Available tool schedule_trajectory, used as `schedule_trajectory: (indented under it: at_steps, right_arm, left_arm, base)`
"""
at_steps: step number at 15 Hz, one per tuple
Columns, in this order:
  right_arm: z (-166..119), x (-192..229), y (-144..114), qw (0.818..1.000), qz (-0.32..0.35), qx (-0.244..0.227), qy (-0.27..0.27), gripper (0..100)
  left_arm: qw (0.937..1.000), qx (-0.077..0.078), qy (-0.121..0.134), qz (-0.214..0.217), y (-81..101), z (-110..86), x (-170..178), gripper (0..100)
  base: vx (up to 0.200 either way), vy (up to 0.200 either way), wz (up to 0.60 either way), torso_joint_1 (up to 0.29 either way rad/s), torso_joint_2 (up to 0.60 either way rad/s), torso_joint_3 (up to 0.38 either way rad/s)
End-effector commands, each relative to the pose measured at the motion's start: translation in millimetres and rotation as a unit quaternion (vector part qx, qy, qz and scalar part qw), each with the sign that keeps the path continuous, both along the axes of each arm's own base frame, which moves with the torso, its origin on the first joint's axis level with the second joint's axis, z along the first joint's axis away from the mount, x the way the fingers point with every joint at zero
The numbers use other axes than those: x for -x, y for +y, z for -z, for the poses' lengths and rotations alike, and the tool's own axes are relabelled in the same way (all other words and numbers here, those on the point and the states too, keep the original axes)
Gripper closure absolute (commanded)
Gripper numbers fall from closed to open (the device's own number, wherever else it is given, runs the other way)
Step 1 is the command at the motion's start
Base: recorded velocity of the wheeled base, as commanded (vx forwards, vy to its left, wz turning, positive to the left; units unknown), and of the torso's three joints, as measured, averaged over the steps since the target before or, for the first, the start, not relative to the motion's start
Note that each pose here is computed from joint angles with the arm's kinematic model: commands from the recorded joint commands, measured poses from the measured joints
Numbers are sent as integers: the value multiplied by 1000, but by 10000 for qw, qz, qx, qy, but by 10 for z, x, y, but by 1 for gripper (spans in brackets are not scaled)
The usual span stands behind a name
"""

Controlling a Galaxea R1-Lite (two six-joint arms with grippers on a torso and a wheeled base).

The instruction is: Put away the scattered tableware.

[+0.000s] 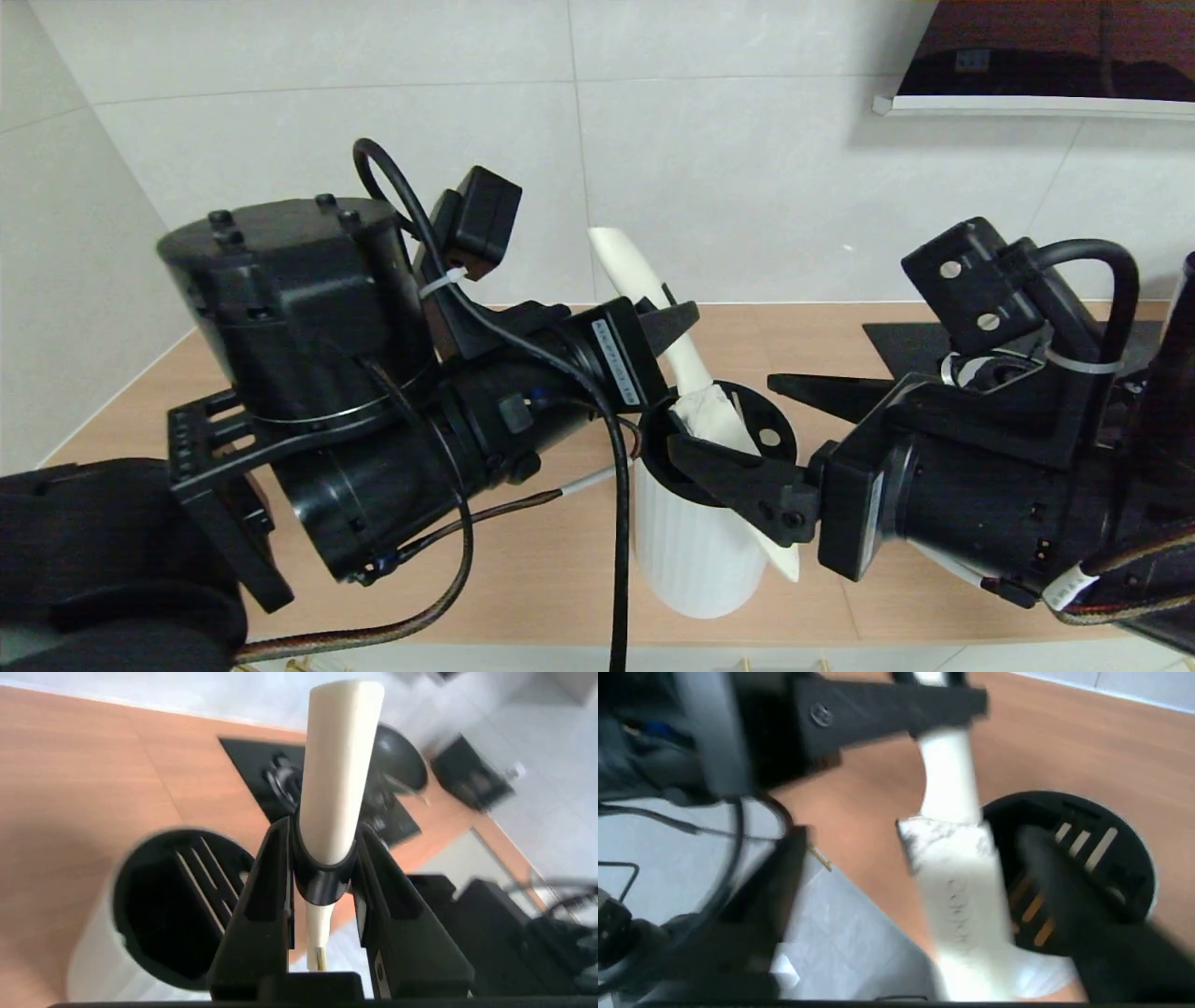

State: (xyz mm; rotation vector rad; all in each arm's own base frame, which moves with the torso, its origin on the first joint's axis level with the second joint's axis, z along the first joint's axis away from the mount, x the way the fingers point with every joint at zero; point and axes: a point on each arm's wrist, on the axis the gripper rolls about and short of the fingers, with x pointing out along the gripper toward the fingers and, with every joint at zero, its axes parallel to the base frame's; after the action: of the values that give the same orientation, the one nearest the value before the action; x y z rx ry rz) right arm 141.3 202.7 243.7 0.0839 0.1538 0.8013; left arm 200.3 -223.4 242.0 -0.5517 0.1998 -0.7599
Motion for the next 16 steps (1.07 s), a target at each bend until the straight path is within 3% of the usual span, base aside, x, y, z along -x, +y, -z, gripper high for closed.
schedule_trajectory:
  at_steps: [1, 4, 5, 7, 8, 9, 10, 12, 13, 14, 16]
  right_arm:
    - [-136, 18, -173, 9994, 182, -225, -168, 0]
    - [-236, -29, -353, 9977, 472, -370, -323, 0]
    - [-326, -55, -518, 9948, 766, -441, -506, 0]
    - [-371, -166, -651, 9904, 1154, -454, -604, 0]
    - [-371, -166, -651, 9904, 1154, -454, -604, 0]
    - [-379, -179, -672, 9900, 1184, -457, -621, 0]
    - [-372, -196, -679, 9896, 1222, -443, -613, 0]
    - [-359, -233, -698, 9887, 1313, -409, -601, 0]
    - [-353, -256, -713, 9880, 1373, -394, -593, 0]
    - [-350, -266, -718, 9877, 1396, -387, -588, 0]
    - [-346, -269, -715, 9878, 1396, -381, -583, 0]
  left_arm:
    - [9994, 250, -221, -109, 127, -275, 106, 100]
    - [9989, 338, -305, -147, 227, -435, 188, 100]
    - [9980, 368, -368, -373, 281, -576, 223, 100]
    - [9946, 98, -508, -898, 254, -674, 169, 100]
    - [9946, 98, -508, -898, 254, -674, 169, 100]
    - [9881, -362, -869, -1219, 256, -843, 154, 100]
    - [9831, -641, -997, -1397, 250, -899, 144, 100]
    - [9750, -883, -1026, -1764, 187, -922, 62, 100]
    - [9662, -1069, -1002, -2122, 80, -886, -42, 100]
    - [9622, -1222, -1006, -2217, -15, -844, -62, 100]
    - [9605, -1372, -967, -2219, -171, -763, -75, 100]
  base:
    - [0, 0, 0, 0, 0, 0]
    - [0, 0, 0, 0, 0, 0]
    - [0, 0, 0, 0, 0, 0]
    - [0, 0, 0, 0, 0, 0]
    - [0, 0, 0, 0, 0, 0]
    - [0, 0, 0, 0, 0, 0]
    - [0, 0, 0, 0, 0, 0]
    - [0, 0, 0, 0, 0, 0]
    - [0, 0, 0, 0, 0, 0]
    - [0, 0, 0, 0, 0, 0]
    - [0, 0, 0, 0, 0, 0]
